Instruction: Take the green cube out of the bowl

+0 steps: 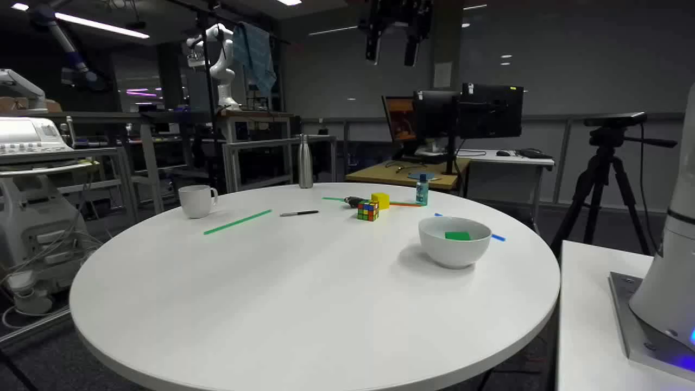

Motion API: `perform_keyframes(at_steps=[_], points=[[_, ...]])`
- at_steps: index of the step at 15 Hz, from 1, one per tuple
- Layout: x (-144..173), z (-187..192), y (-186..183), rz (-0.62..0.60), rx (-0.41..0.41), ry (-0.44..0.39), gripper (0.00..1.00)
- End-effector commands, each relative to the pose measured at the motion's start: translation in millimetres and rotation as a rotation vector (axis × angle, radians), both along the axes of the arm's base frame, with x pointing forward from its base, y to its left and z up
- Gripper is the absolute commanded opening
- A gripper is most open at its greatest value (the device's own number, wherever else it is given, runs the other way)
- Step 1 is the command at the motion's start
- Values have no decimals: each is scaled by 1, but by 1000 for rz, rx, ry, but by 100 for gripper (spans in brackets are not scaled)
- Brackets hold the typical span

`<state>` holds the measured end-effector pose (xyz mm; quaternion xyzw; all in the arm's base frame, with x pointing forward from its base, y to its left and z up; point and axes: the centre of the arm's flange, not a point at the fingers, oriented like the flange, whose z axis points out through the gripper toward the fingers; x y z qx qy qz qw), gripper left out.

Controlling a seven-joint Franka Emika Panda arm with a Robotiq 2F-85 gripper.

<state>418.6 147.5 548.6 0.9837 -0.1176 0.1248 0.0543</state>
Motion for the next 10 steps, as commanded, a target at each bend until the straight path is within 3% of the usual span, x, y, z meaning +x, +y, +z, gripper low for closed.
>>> perform_keyframes(at_steps=[1, 4, 10], points=[[0, 0, 0, 0, 0, 0, 100], [2, -9, 15, -17, -7, -8, 100], [37, -80, 79, -4, -12, 2, 100]])
